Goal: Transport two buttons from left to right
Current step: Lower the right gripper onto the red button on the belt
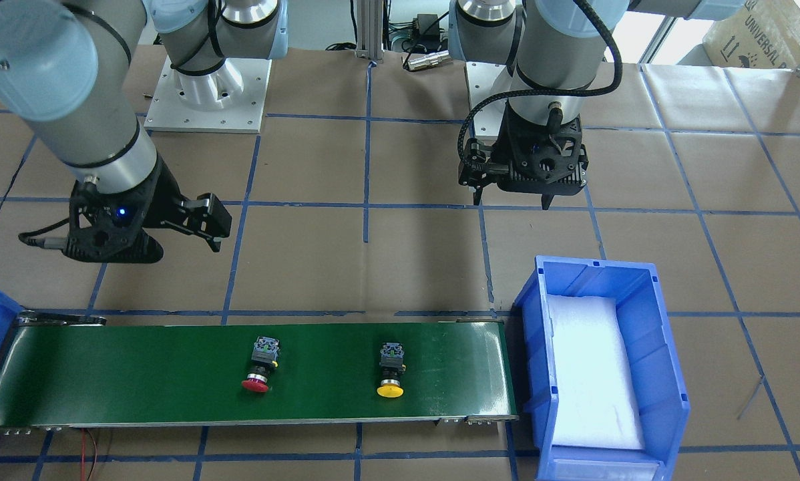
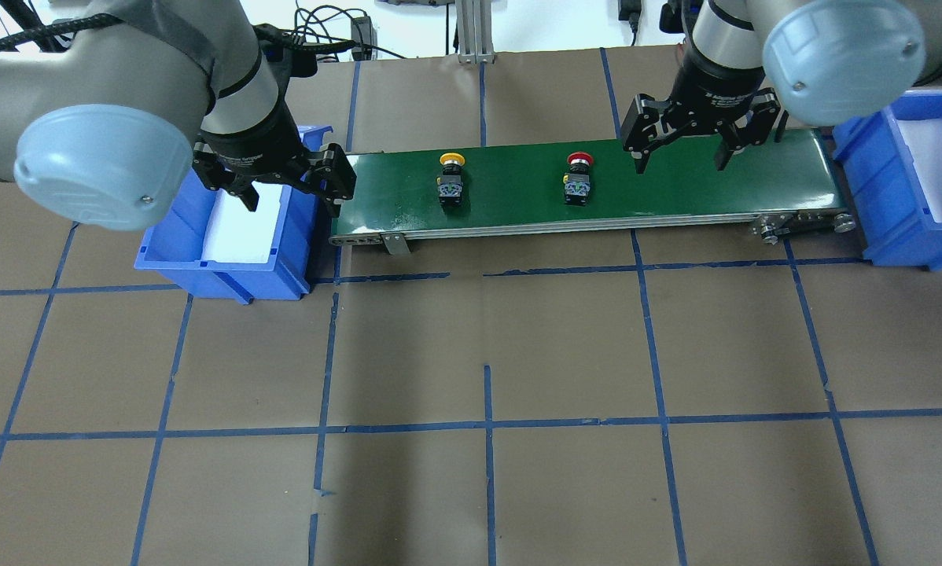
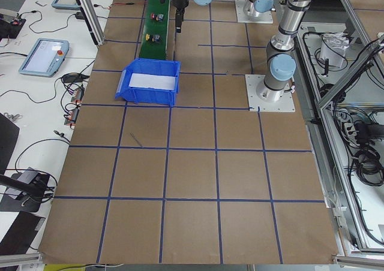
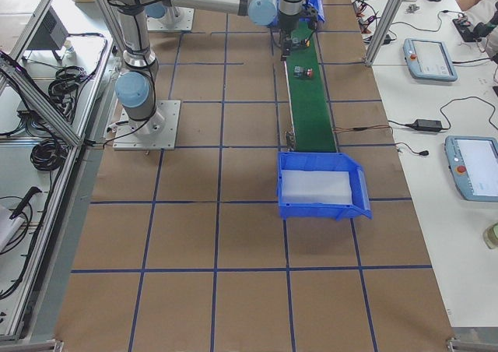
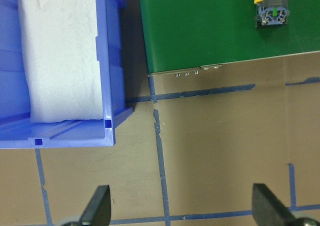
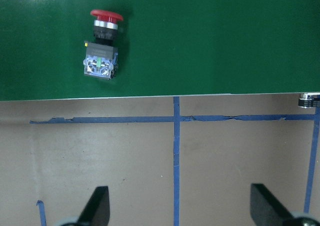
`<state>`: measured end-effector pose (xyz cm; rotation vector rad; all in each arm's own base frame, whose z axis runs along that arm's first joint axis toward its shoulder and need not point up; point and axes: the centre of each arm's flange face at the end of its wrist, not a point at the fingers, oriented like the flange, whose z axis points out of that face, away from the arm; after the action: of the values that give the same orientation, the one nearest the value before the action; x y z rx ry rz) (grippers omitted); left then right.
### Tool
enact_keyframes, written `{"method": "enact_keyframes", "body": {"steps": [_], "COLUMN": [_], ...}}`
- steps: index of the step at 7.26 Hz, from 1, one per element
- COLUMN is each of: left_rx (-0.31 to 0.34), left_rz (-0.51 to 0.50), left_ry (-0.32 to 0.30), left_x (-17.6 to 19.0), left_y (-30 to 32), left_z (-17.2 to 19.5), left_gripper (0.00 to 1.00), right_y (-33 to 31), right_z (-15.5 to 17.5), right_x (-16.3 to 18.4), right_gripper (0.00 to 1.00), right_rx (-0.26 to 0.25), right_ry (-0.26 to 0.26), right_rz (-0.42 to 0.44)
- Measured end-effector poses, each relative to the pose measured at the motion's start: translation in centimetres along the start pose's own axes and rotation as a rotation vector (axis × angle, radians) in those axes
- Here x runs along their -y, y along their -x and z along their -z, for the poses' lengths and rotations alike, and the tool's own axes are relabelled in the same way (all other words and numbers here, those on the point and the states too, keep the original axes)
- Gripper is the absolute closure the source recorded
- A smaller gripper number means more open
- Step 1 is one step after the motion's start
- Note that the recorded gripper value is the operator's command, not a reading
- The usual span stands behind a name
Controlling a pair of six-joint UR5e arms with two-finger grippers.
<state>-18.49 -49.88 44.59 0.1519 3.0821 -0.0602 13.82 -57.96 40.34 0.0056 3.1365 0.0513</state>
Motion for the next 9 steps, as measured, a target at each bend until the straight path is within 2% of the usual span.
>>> {"method": "enact_keyframes", "body": {"steps": [1, 3, 6, 9], "left_rx": [0.000, 0.001, 0.000, -0.006], "left_rz": [0.000, 0.003, 0.021, 0.029], "left_ry": [-0.001, 0.002, -0.002, -0.002], "left_x": [0.0, 0.0, 0.3, 0.2], "left_y": [0.0, 0.1, 1.0, 1.1], "left_z": [0.0, -0.1, -0.1, 0.0], "left_gripper": [0.00, 0.00, 0.00, 0.00], "right_y": [0.1, 0.3, 1.4, 1.7], "right_z": [-2.4, -5.7, -8.2, -11.6], "right_x": [2.0, 5.0, 7.7, 9.0], "right_gripper": [0.00, 0.00, 0.00, 0.00], "right_rx": [0.000, 0.000, 0.003, 0.000], "right_ry": [0.008, -0.041, -0.082, -0.041], "right_rz": [-0.003, -0.001, 0.000, -0.037]}}
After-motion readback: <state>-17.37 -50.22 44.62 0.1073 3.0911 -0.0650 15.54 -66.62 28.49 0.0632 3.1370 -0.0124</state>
